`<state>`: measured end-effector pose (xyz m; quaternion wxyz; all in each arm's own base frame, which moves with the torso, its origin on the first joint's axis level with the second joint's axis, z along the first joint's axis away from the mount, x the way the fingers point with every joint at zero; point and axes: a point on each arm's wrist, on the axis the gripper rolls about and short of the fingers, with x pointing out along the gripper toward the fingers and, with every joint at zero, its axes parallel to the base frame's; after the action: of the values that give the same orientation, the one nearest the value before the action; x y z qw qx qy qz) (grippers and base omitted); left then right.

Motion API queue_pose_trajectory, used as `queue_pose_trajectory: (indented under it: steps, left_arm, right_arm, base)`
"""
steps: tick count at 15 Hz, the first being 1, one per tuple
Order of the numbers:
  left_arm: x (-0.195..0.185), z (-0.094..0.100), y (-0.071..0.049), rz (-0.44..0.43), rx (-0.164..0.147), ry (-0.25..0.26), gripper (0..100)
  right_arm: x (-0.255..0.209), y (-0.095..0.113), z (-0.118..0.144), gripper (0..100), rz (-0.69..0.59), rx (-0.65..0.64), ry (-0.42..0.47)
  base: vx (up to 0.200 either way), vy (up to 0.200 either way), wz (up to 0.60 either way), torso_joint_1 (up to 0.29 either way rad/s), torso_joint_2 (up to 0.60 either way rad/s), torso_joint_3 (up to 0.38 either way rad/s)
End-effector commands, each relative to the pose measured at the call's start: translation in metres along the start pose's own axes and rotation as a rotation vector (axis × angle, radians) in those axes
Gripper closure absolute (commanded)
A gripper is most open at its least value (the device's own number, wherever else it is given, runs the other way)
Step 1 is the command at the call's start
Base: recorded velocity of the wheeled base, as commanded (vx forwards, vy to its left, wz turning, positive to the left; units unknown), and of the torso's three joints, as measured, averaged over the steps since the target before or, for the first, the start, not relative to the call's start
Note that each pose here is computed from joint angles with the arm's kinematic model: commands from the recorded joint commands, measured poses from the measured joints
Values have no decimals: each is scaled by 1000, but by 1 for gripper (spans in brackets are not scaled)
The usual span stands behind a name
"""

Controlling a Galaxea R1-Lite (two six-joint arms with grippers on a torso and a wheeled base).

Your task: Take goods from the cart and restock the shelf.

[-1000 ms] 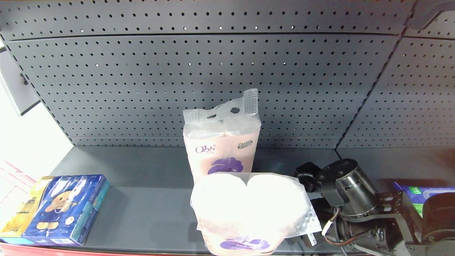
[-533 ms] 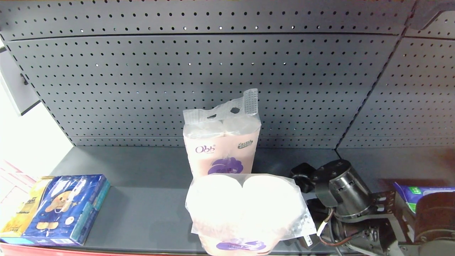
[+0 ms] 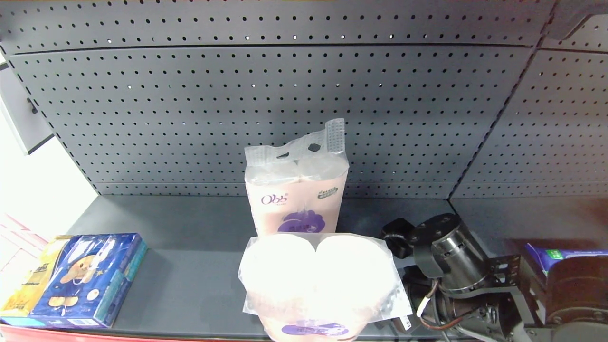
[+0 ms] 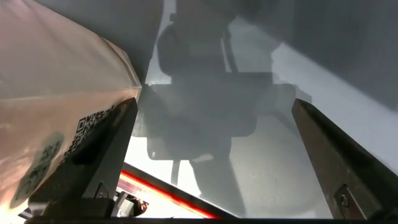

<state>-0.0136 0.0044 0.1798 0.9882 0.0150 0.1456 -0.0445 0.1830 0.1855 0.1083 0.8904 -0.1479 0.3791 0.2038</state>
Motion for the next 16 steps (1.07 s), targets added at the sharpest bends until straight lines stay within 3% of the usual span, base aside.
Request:
queue_pose_trajectory:
  steps: [1,16]
  left_arm:
    - [0,0,0,1,-1,0,0]
    - [-2,-3,0,-1,-6,-9,0]
  right_arm:
    - [2,6,-1,0,12,-16,5]
    - [8,15,0,0,24,-36,16]
  base:
    - [0,0,0,0,0,0]
    - [0,0,0,0,0,0]
